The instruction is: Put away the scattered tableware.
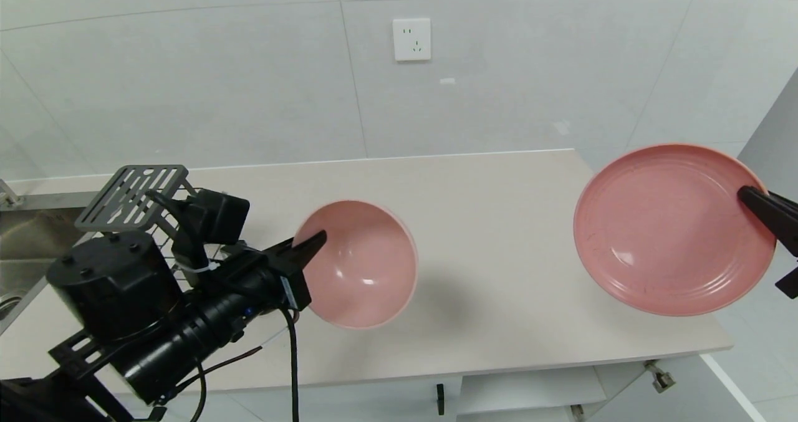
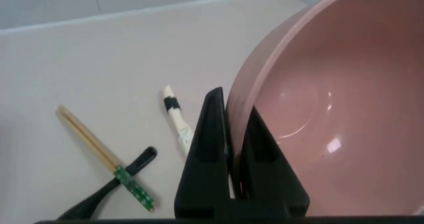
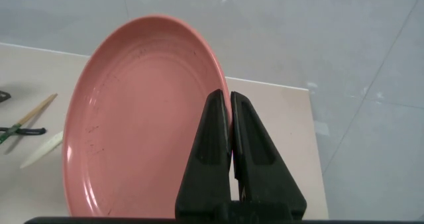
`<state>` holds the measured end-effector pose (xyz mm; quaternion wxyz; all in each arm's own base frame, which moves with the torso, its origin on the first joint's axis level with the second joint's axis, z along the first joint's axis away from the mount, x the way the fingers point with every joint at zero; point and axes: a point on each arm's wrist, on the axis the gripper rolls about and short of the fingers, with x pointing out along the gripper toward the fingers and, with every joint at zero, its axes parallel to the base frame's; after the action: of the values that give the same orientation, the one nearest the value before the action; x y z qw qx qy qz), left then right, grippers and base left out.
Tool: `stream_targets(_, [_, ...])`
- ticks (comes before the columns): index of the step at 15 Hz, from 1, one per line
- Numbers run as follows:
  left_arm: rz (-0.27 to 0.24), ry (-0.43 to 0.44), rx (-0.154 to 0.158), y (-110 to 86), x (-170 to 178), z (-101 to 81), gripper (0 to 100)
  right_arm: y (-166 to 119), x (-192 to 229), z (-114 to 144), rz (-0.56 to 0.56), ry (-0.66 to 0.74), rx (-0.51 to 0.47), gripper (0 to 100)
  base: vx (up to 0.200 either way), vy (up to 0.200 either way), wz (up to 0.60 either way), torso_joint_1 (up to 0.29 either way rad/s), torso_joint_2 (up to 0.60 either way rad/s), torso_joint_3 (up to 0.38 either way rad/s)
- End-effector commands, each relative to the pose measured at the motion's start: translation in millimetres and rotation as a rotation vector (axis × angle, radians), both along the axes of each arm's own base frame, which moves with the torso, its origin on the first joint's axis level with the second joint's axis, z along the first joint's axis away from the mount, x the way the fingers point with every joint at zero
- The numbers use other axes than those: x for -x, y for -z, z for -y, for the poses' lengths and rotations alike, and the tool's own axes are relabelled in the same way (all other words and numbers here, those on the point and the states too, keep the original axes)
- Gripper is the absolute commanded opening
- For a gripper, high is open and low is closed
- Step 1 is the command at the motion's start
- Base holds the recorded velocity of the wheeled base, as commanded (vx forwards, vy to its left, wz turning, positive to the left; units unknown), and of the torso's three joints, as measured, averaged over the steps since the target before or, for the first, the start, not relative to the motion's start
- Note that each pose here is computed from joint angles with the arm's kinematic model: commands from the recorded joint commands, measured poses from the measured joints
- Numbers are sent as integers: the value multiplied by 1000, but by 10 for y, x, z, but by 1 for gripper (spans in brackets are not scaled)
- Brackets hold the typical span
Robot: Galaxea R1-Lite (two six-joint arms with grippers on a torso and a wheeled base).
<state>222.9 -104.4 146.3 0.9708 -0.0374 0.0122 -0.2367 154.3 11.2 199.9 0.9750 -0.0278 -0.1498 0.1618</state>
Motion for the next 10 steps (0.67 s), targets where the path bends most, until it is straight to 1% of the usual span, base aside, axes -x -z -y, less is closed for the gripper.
stream_targets(1, [43,20,23,99,118,60,0,32,29,-127,-11,-82,0,0,0,0,0,0,0,0])
stream_targets(2, [60,-6,31,143,108,81,0,50,57,-190,-14,-118,3,0,0,0,0,0,0,0])
stream_targets(3, [60,-27,34,140,106,81,0,59,75,-223,-16,-127,0,0,0,0,0,0,0,0])
stream_targets(5, [63,-37,31,127,159,50,0,63,108,-263,-12,-155,-8,0,0,0,0,0,0,0])
stream_targets(6, [81,-36,25,97,159,51,0,92,115,-263,-24,-155,-6,0,0,0,0,0,0,0])
stream_targets(7, [83,-36,19,101,157,52,0,103,119,-262,-30,-155,-7,0,0,0,0,0,0,0])
stream_targets(8, [104,-39,-16,95,153,54,0,159,124,-264,-60,-161,-13,0,0,0,0,0,0,0])
stream_targets(10, [126,-11,-8,42,206,102,0,140,109,-267,-52,-161,-14,0,0,0,0,0,0,0])
